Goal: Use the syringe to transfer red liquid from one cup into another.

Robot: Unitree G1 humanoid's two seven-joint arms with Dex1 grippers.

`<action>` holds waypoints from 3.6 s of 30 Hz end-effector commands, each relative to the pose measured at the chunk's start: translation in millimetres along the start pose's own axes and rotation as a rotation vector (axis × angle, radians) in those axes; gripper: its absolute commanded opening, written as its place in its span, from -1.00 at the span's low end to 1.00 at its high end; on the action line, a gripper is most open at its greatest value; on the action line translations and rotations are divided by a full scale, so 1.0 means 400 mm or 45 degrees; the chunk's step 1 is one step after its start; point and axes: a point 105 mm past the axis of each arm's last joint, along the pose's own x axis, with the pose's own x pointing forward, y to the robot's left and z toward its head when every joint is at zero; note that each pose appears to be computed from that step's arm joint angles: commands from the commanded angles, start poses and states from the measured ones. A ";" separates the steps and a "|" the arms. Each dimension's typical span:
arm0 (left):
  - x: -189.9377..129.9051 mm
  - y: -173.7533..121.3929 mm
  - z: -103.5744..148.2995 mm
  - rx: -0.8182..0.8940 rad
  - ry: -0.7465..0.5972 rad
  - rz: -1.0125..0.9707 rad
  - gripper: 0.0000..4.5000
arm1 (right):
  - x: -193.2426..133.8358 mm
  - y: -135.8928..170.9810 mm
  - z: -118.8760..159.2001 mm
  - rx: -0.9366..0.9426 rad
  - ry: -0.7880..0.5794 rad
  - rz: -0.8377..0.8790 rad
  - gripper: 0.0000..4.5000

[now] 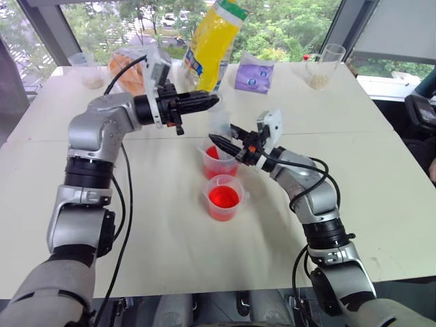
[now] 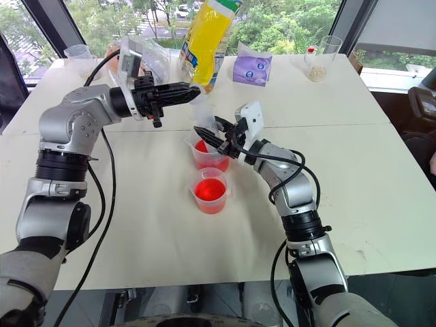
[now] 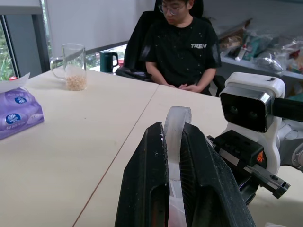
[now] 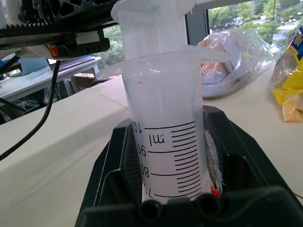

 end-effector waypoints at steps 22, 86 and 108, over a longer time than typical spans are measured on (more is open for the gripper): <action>-0.126 -0.009 0.121 0.124 -0.131 0.079 0.98 | 0.027 -0.003 0.212 -0.107 -0.295 0.015 -0.38; -0.064 -0.199 0.131 -0.084 -0.062 -0.570 -0.97 | -0.090 0.146 0.143 0.103 -0.140 0.378 -0.38; -0.036 -0.221 0.012 -0.114 0.082 -0.647 -0.97 | -0.075 0.128 0.246 0.026 -0.260 0.371 -0.38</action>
